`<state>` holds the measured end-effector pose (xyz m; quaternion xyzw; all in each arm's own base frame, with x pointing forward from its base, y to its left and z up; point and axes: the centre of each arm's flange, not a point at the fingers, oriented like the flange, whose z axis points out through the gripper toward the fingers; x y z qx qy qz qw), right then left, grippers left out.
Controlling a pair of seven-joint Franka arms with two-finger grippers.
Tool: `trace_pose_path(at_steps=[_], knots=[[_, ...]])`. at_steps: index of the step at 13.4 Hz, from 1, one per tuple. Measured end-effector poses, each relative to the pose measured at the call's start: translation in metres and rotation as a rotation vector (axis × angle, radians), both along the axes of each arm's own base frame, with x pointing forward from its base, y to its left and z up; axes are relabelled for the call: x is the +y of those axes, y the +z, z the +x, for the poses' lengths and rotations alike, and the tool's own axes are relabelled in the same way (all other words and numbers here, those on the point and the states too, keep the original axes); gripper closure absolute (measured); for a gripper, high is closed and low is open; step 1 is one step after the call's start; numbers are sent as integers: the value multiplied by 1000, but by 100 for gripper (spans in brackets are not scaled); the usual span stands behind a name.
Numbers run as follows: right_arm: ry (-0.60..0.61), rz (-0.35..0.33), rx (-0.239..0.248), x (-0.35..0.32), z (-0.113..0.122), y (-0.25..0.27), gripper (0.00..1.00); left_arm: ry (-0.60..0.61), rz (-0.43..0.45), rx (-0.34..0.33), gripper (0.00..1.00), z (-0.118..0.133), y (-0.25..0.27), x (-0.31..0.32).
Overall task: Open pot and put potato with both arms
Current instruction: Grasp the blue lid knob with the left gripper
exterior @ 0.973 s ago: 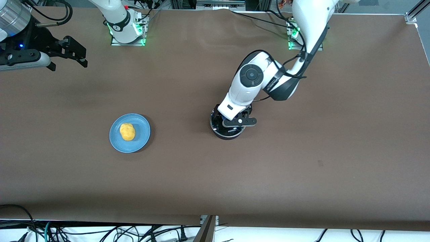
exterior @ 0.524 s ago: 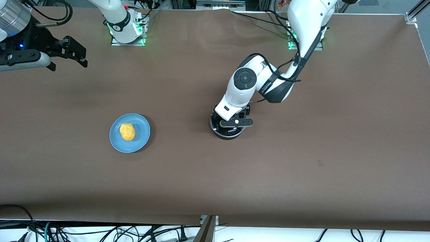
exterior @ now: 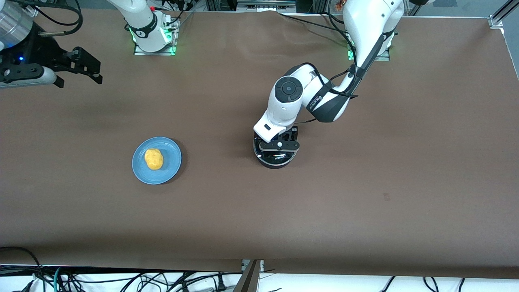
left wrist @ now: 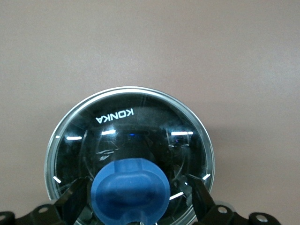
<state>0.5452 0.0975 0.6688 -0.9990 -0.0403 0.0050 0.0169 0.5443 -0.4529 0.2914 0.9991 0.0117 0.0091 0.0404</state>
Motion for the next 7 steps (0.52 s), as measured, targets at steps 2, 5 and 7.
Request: trace_pose_path(at_steps=[2,5,7], knots=[[-11,0,0,-6,1,0,0,-9,8,-12,15,1,1,0],[-13,0,0,-7,1,0,1,-12,13,-15,33,2,2,1],[-12,0,0,-6,1,0,0,-12,13,-15,33,2,2,1]])
